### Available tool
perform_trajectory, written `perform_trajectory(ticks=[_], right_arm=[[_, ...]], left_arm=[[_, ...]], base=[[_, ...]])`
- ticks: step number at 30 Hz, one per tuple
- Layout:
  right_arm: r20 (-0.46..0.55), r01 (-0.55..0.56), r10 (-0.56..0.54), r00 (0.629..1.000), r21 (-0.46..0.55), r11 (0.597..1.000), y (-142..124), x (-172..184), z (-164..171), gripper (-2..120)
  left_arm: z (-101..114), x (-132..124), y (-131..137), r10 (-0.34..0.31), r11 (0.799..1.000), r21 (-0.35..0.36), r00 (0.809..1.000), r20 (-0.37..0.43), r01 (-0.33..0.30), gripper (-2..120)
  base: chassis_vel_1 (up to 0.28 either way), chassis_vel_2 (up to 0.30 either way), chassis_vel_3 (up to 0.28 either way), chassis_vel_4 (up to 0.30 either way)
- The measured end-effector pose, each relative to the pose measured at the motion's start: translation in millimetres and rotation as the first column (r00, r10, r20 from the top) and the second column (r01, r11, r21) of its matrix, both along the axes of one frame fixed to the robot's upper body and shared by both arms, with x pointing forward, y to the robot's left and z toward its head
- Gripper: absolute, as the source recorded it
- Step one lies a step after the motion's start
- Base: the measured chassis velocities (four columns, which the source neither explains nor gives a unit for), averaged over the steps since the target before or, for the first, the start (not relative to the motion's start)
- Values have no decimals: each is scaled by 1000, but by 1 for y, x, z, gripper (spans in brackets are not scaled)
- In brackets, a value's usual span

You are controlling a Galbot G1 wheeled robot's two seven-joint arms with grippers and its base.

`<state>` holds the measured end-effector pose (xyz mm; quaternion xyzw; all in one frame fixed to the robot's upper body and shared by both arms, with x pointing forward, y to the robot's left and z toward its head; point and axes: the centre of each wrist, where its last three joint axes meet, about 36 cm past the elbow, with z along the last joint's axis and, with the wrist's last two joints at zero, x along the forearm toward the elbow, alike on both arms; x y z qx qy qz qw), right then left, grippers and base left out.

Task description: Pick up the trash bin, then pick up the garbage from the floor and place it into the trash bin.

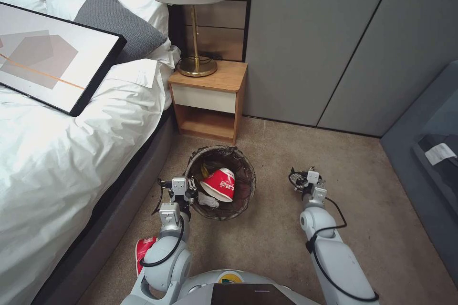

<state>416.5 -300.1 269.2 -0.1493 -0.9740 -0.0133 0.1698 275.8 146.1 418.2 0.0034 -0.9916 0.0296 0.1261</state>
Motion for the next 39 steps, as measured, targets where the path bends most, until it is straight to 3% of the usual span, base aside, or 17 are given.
perform_trajectory(ticks=[7, 19, 39], right_arm=[[-69, 32, -33, 997, -10, 999, -6, 21, -31, 100], [-115, 57, -60, 992, -27, 998, -19, 36, -54, 100], [-199, 67, -77, 977, -54, 996, -30, 31, -87, 99]], left_arm=[[-1, 0, 1, 3, 1000, 2, 1000, -1, -3, 3], [0, 1, 1, 3, 1000, 2, 1000, 0, -3, 3], [1, 0, 1, 8, 1000, 1, 1000, 3, -8, 3]], base=[[0, 0, 0, 0], [0, 0, 0, 0], [0, 0, 0, 0]])
